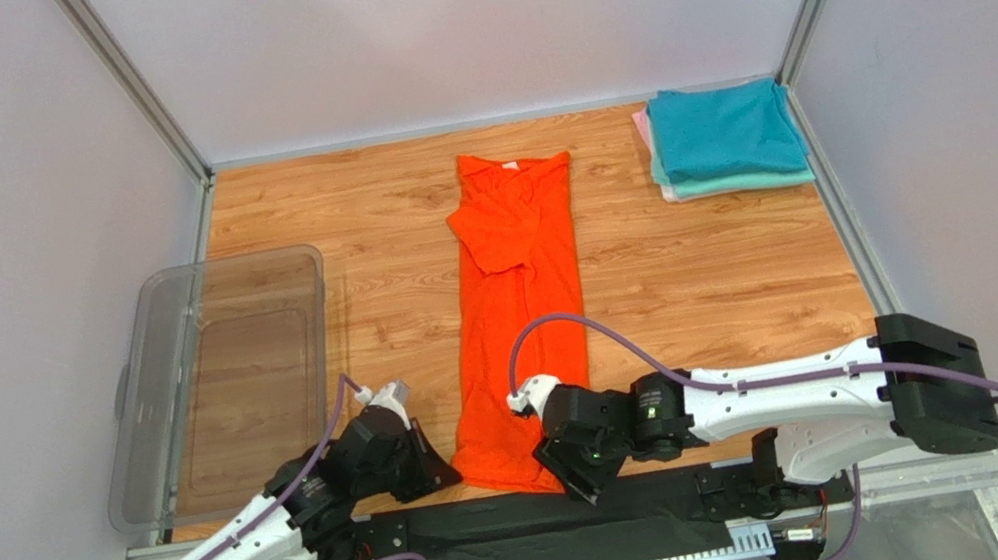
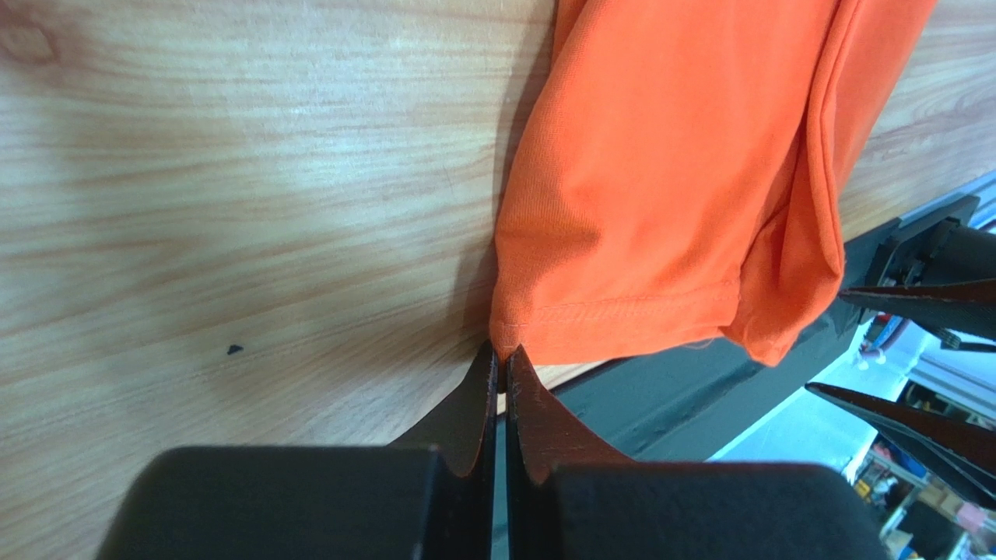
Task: Fold and stack the t-shirts
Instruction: Fold the tshirt
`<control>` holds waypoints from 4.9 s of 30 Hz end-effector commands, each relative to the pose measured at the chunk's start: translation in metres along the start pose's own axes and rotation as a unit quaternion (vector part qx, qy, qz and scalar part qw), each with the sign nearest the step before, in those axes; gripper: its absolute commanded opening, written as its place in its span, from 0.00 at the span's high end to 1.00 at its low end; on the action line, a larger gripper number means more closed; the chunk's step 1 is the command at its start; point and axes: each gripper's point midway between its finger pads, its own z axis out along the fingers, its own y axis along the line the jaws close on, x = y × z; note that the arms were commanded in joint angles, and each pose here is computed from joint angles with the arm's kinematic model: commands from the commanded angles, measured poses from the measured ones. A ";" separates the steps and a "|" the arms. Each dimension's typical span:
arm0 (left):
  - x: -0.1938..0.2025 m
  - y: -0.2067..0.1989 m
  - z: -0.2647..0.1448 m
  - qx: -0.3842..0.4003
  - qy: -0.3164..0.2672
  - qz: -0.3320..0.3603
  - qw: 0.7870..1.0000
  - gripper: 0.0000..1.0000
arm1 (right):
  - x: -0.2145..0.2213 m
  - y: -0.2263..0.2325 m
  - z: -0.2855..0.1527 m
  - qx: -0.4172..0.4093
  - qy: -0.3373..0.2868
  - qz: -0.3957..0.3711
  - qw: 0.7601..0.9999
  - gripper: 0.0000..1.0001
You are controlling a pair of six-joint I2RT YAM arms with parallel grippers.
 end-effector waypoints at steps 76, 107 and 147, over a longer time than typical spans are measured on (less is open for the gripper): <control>-0.256 -0.142 -0.010 0.004 -0.159 0.174 0.972 1.00 | -0.184 -0.199 -0.056 0.186 -0.142 0.023 0.972 0.93; -0.286 -0.118 0.017 -0.021 -0.122 0.154 0.980 0.10 | -0.202 -0.243 -0.038 0.135 -0.144 0.105 0.975 0.02; -0.136 -0.059 -0.075 0.064 -0.199 0.057 0.976 0.00 | -0.282 -0.231 0.048 -0.015 -0.174 0.128 0.976 0.00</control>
